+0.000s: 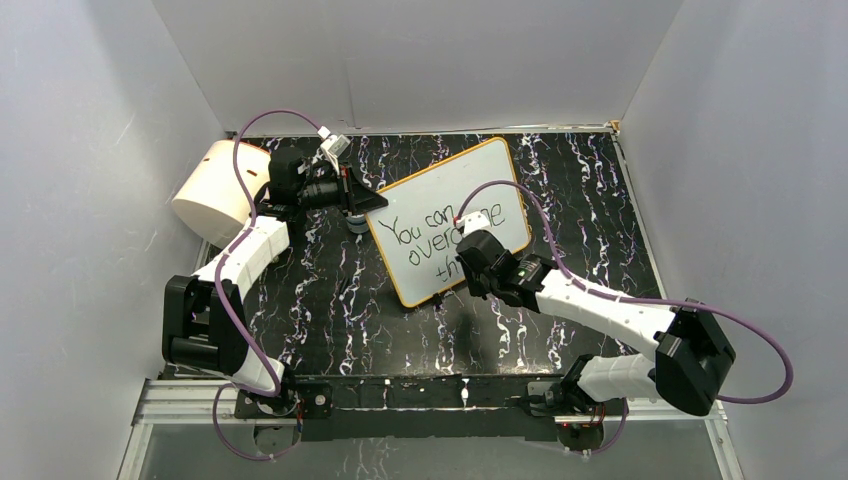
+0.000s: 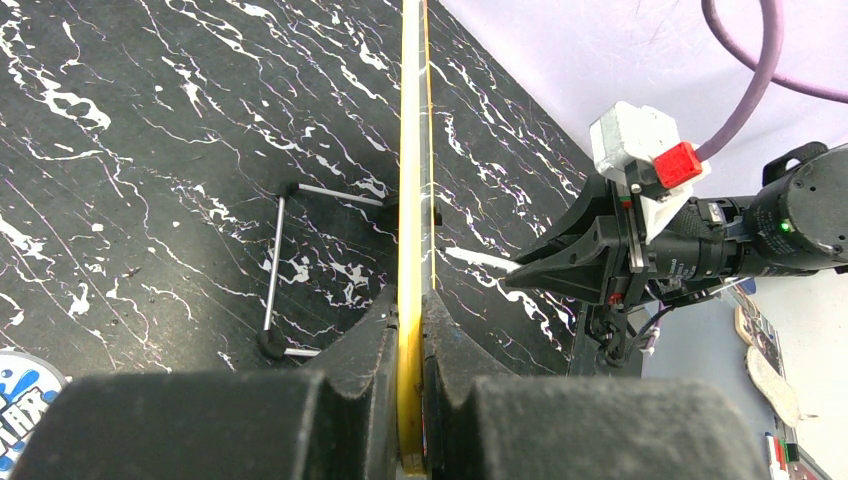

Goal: Write a sentence on the whiteboard

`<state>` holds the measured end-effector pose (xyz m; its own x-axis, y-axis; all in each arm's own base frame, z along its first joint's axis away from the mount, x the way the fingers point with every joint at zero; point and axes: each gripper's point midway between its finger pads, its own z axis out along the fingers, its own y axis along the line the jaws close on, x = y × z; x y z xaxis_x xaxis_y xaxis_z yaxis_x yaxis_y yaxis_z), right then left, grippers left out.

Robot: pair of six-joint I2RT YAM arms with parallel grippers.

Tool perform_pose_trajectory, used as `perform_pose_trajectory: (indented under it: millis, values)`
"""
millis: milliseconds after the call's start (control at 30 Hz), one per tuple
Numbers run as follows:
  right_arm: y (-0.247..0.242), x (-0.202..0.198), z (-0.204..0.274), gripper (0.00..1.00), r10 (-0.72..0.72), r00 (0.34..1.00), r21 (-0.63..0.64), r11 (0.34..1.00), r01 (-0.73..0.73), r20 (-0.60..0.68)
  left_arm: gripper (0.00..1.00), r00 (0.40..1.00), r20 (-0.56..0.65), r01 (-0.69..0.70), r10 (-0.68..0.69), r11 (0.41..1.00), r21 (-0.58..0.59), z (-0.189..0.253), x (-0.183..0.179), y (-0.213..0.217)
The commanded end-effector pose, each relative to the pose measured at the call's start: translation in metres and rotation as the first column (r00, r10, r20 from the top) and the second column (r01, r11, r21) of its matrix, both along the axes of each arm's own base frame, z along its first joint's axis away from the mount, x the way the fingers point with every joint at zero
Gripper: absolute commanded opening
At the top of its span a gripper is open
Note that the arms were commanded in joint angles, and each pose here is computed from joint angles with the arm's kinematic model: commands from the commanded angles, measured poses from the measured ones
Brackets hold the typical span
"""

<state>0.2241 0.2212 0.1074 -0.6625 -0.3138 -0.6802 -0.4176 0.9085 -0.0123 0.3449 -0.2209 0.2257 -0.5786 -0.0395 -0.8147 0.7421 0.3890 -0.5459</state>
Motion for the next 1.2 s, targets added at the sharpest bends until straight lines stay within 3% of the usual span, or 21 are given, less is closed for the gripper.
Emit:
perform_pose_trajectory:
  millis: [0,567,1167]
  values:
    - [-0.002,-0.001,-0.005,0.00,-0.015,1.000,0.002,1.000,0.015,-0.011,0.00,0.991,-0.128,0.052,-0.043,0.997,0.065,-0.042,-0.022,-0.009]
    - [-0.001,0.008,-0.011,0.00,-0.024,1.000,-0.012,1.000,0.024,-0.014,0.00,0.990,-0.133,0.052,-0.043,0.996,0.068,-0.044,-0.022,-0.009]
    - [-0.017,-0.017,-0.038,0.00,-0.012,0.990,-0.083,0.997,0.001,-0.137,0.00,0.990,-0.132,0.056,-0.047,0.996,0.065,-0.043,-0.022,-0.010]
